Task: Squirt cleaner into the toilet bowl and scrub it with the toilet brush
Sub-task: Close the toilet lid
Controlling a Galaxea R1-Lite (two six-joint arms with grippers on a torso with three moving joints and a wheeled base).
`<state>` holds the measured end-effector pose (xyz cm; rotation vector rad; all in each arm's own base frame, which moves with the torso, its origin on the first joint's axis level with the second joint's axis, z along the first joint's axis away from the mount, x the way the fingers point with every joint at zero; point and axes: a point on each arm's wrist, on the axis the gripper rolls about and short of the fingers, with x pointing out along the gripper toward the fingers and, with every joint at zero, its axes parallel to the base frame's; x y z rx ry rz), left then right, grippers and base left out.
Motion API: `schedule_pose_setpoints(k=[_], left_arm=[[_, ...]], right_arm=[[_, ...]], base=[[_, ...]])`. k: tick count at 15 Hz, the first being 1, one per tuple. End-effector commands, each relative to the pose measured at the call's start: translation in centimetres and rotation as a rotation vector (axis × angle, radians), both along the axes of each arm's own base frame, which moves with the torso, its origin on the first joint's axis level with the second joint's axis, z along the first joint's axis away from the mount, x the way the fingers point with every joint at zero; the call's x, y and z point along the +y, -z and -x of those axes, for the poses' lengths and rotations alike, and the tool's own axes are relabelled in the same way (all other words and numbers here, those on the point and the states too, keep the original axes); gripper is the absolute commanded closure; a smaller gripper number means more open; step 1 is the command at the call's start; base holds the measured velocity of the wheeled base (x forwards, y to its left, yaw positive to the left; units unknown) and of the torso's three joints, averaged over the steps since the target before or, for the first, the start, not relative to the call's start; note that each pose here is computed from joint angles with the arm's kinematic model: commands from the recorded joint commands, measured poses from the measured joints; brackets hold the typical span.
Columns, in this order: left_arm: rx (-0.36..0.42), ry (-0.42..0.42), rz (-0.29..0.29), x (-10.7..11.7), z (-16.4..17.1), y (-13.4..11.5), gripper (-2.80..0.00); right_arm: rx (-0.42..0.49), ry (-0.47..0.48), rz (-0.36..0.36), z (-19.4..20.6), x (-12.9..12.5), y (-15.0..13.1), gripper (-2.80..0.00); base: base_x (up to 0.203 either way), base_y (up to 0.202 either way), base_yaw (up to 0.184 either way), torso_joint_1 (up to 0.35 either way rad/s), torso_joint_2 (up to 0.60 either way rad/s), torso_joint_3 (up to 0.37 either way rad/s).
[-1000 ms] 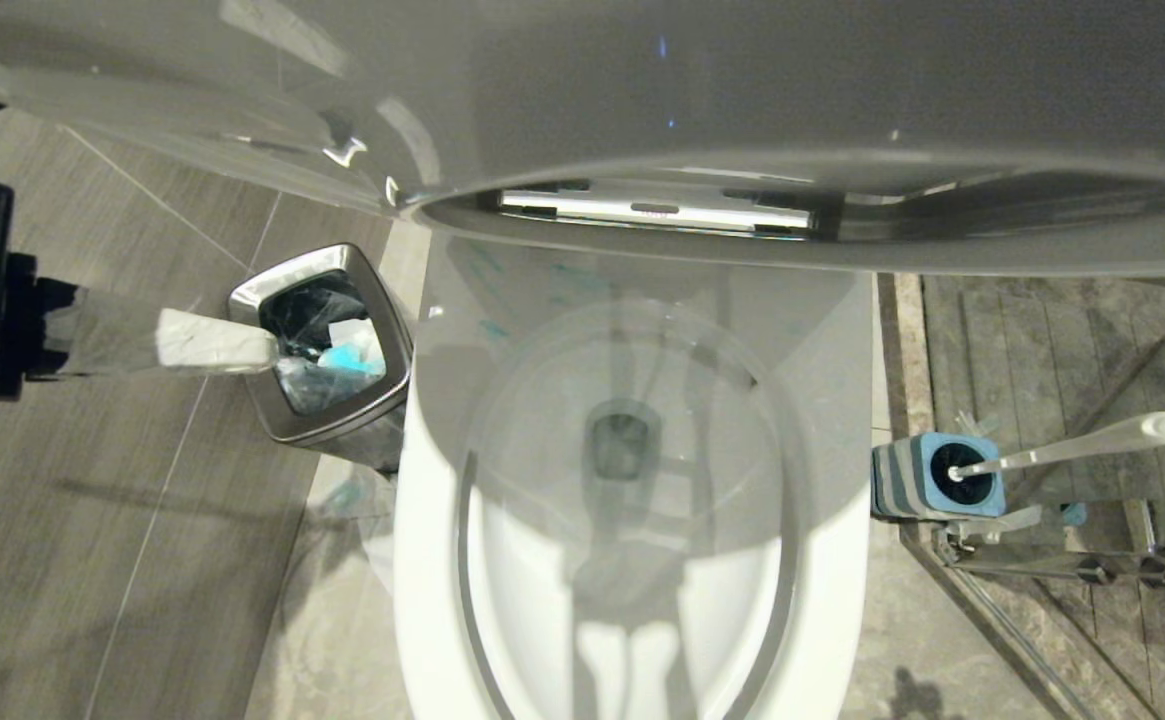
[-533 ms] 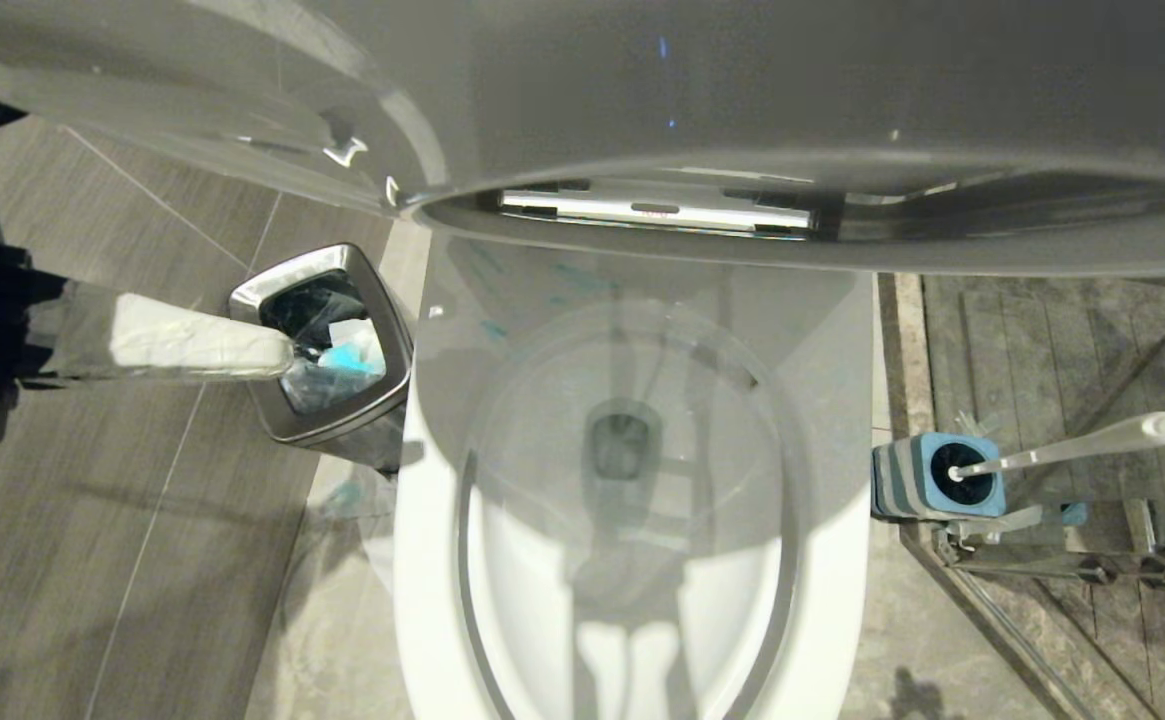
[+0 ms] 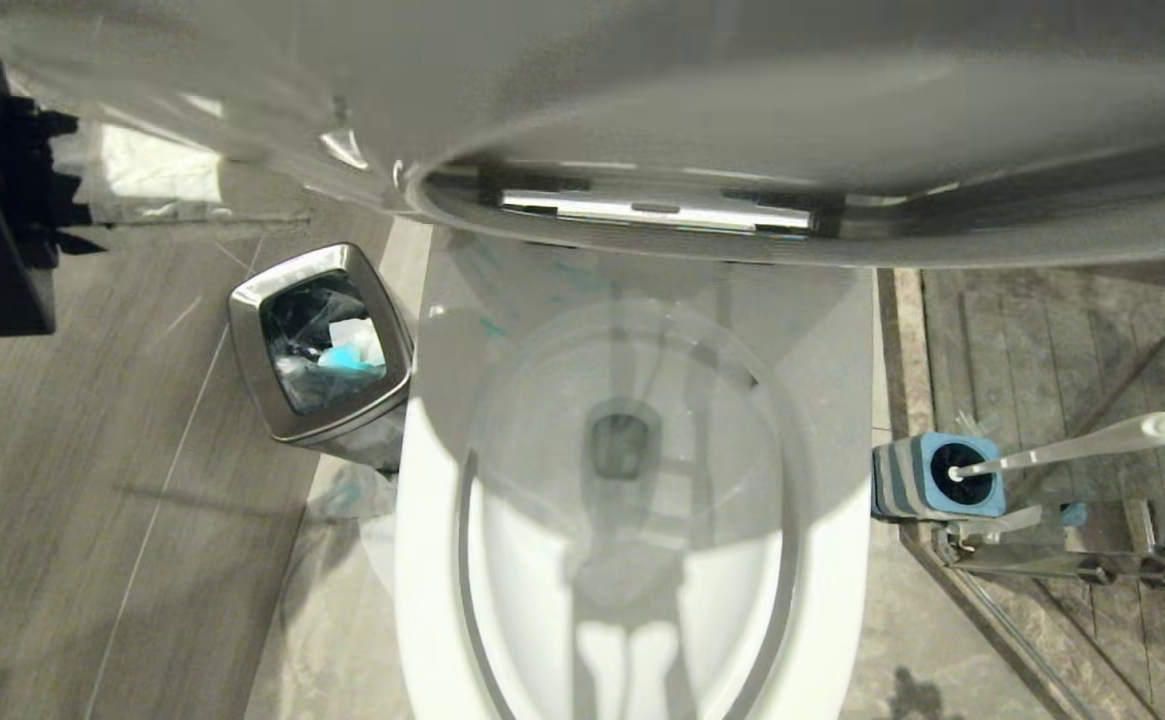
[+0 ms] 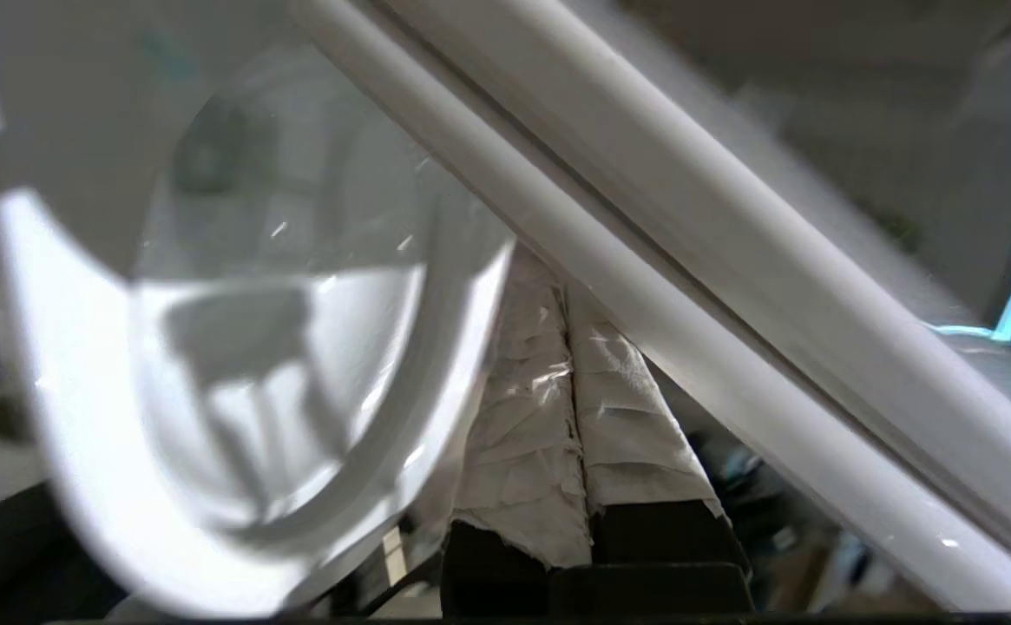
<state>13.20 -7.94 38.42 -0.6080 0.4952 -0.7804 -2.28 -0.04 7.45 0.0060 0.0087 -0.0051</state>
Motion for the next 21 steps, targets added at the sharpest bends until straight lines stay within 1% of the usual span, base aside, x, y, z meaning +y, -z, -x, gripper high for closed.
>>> schedule_pose_setpoints(k=[1,3,4,6,8,10,11,18,20,21], left_arm=[[0.017,-0.012,0.08,-0.14,-0.23,-0.58,0.0],[-0.002,-0.011,0.069,-0.13,-0.2,-0.6,0.0],[-0.029,-0.008,0.048,-0.13,-0.19,-0.63,0.0],[-0.115,0.009,-0.029,-0.11,-0.16,-0.55,0.0],[-0.183,0.027,-0.094,-0.13,-0.19,-0.45,0.0],[-0.209,0.039,-0.135,-0.11,-0.16,-0.3,0.0],[-0.221,0.042,-0.145,-0.11,-0.16,-0.29,0.0],[-0.235,0.045,-0.159,-0.14,-0.21,-0.26,0.0],[-0.251,0.054,-0.192,-0.16,-0.25,-0.06,0.0],[-0.257,0.062,-0.217,-0.14,-0.21,0.12,0.0]], right_arm=[[0.0,-0.001,0.0,0.0,0.0,0.0,0.0],[0.0,-0.001,0.0,0.0,0.0,0.0,0.0],[0.0,-0.001,0.0,0.0,0.0,0.0,0.0],[0.0,-0.001,0.0,0.0,0.0,0.0,0.0],[0.0,-0.001,0.0,0.0,0.0,0.0,0.0],[0.0,-0.001,0.0,0.0,0.0,0.0,0.0],[0.0,-0.001,0.0,0.0,0.0,0.0,0.0],[0.0,-0.001,0.0,0.0,0.0,0.0,0.0],[0.001,-0.001,0.0,0.0,0.0,0.0,0.0],[0.0,-0.001,0.0,0.0,0.0,0.0,0.0]], base=[[0.0,0.0,0.0,0.0,0.0,0.0],[0.0,0.0,0.0,0.0,0.0,0.0],[0.0,0.0,0.0,0.0,0.0,0.0],[0.0,0.0,0.0,0.0,0.0,0.0],[0.0,0.0,0.0,0.0,0.0,0.0],[0.0,0.0,0.0,0.0,0.0,0.0],[0.0,0.0,0.0,0.0,0.0,0.0],[0.0,0.0,0.0,0.0,0.0,0.0],[0.0,0.0,0.0,0.0,0.0,0.0],[0.0,0.0,0.0,0.0,0.0,0.0]])
